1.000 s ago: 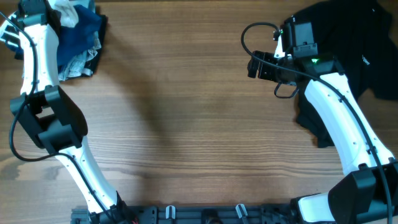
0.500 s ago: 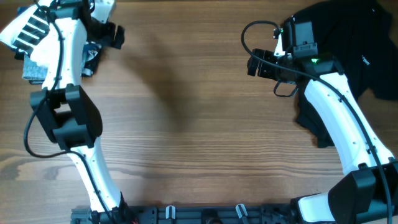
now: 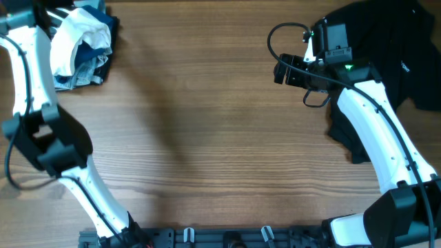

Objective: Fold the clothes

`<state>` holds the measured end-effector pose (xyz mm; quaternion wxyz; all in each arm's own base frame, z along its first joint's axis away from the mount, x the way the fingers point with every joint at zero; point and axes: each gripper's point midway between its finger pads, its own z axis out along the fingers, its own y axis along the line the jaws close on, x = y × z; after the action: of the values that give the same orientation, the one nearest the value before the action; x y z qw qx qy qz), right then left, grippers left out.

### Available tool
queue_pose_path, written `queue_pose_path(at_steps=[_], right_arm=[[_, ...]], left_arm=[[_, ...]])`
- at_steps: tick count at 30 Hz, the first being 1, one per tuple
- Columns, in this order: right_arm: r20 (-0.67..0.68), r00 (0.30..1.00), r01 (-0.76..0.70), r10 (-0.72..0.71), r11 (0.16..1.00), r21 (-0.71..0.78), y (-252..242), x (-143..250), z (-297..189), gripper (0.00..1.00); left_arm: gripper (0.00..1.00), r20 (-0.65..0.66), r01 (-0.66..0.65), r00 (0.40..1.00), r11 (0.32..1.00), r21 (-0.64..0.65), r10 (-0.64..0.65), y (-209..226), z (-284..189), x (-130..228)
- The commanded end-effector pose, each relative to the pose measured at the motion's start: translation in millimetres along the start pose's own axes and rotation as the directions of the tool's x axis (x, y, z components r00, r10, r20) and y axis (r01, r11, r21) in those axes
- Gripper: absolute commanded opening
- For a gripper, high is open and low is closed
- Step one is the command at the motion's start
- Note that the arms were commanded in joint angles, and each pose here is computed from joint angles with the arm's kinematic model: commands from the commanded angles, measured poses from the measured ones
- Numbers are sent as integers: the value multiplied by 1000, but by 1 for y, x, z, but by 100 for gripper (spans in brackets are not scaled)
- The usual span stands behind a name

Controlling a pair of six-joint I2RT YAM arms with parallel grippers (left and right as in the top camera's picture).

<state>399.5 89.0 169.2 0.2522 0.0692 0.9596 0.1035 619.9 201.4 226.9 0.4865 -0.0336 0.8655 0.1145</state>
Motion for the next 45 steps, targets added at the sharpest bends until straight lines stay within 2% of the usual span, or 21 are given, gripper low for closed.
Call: queue_pose_path(at_steps=[1,3,5,7,10,11,12,15,17,20,24,26,30,35,43,44,45], right_arm=[[-11,1000,-14,14,1000,8,-1,1,6,99],[-14,1000,-14,14,1000,-1,0,1,6,99],[-16,1000,-14,13,1000,-4,1,2,6,99],[-15,1000,-11,11,1000,-4,1,1,6,100],[15,999,47,-47,999,-12,3,-6,5,100],[35,997,68,-68,998,-11,3,-11,5,100],[60,995,82,-81,997,-9,4,-17,4,100],[168,981,97,-98,995,10,6,-42,-7,100],[242,965,97,-98,995,16,8,-57,-17,100],[312,945,94,-95,995,20,10,-72,-29,100],[315,944,93,-95,995,21,10,-72,-30,100],[314,945,92,-94,996,21,9,-72,-30,100],[313,945,92,-94,995,21,10,-72,-29,100],[313,945,92,-94,995,21,10,-72,-29,100],[313,945,92,-94,996,21,10,-72,-29,100],[313,945,93,-95,995,21,10,-72,-29,100],[313,945,92,-94,995,21,10,-72,-29,100]], left_arm=[[100,-195,32,980,999,24,-26,-9,59,94],[100,-293,41,956,998,43,-27,-19,75,138],[100,-346,69,937,997,45,-49,-23,79,159],[100,-336,83,940,996,38,-65,-22,76,153],[100,-255,116,961,993,15,-108,-12,49,103],[100,-202,112,973,994,9,-108,-6,25,70],[100,-177,111,978,994,7,-108,-4,10,53],[100,-108,103,989,995,4,-102,2,-73,-7],[100,-84,99,992,995,6,-98,1,-129,-32],[100,-87,91,992,996,21,-89,-8,-204,-45],[100,-115,87,990,995,57,-81,-22,-285,-40],[100,-103,92,991,989,116,-80,-34,-329,-39],[100,-86,90,993,989,118,-80,-38,-386,-29],[100,-91,91,993,989,118,-80,-42,-424,-15],[98,-186,98,979,990,101,-78,-42,-433,10],[81,-194,83,978,996,17,-78,-28,-434,13],[100,-200,75,977,997,-21,-78,-21,-435,15]])
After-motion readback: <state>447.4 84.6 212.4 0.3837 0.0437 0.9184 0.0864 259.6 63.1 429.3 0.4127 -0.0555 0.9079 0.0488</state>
